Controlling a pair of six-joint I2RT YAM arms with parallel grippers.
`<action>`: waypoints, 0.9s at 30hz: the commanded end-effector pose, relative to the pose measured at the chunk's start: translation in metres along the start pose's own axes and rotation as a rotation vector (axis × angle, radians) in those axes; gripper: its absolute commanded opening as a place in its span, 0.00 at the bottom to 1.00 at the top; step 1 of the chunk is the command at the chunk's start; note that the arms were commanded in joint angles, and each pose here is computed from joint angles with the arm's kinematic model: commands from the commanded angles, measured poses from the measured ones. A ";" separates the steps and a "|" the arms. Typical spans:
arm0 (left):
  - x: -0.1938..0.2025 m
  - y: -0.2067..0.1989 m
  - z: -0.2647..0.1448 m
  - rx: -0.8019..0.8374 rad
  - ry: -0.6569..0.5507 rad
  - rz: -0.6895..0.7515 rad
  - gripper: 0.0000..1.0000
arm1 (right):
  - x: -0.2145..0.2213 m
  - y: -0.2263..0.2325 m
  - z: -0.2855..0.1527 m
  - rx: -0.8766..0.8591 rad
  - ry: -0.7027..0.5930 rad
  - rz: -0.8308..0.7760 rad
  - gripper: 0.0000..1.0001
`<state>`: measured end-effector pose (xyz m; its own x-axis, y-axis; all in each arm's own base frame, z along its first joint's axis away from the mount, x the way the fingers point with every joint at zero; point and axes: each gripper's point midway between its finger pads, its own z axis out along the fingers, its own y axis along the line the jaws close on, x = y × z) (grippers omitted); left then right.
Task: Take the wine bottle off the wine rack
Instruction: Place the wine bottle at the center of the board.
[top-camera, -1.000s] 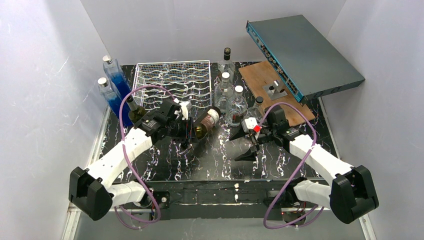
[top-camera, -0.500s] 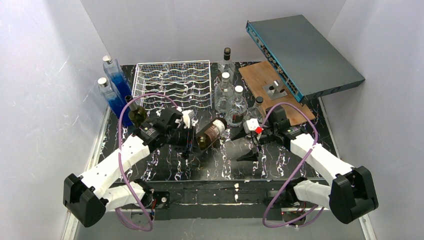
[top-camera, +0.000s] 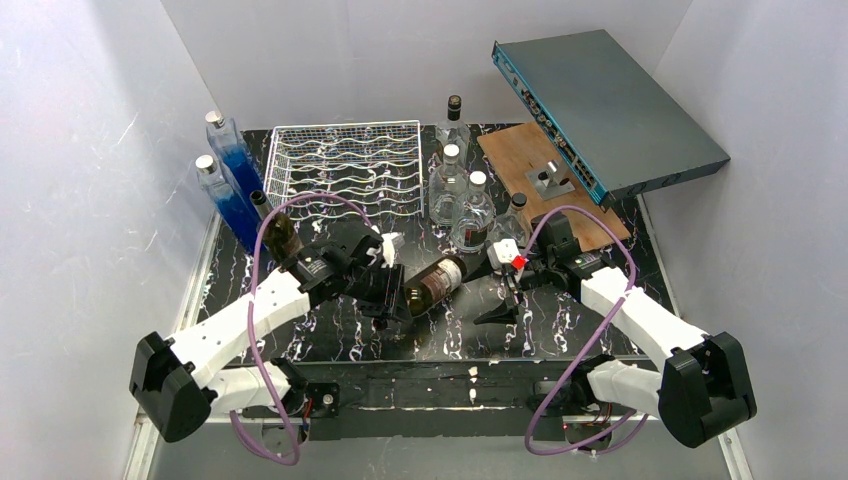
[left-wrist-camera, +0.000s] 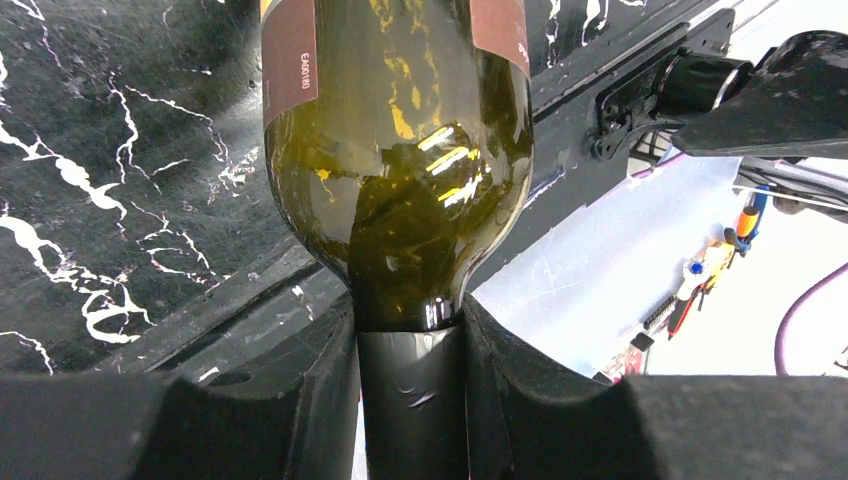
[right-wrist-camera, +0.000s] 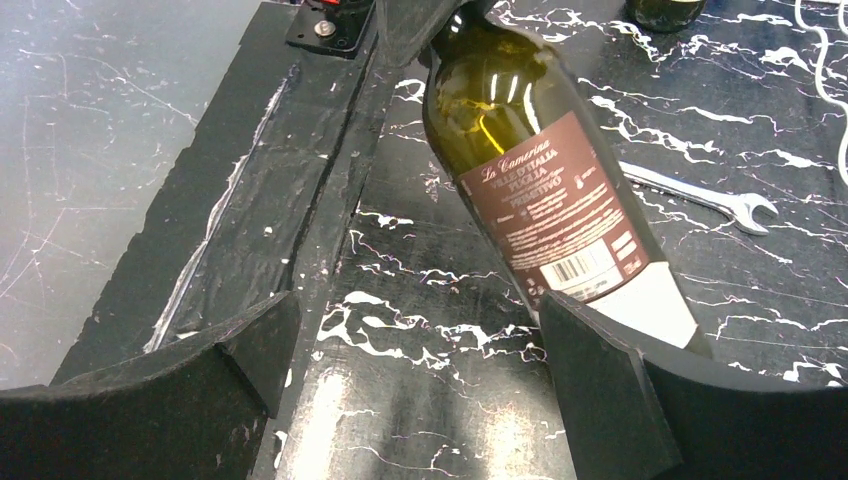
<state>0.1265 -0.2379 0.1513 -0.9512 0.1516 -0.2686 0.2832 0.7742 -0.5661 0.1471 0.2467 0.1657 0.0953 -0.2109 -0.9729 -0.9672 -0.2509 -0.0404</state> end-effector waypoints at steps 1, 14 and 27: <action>-0.016 -0.036 -0.009 0.120 -0.038 0.058 0.00 | -0.022 -0.001 -0.003 -0.010 -0.038 -0.068 0.98; -0.012 -0.057 -0.001 0.162 0.045 0.068 0.00 | -0.019 -0.001 -0.001 -0.007 -0.023 -0.089 0.98; -0.009 -0.076 0.009 0.193 0.138 0.078 0.00 | -0.005 -0.011 0.000 0.037 0.037 -0.132 0.98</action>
<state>0.1159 -0.2830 0.1541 -0.9539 0.2604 -0.1495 0.2961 0.7328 -0.6127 0.1506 0.2473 0.1643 0.1515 -0.2234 -0.9629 -0.9648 -0.2451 -0.0950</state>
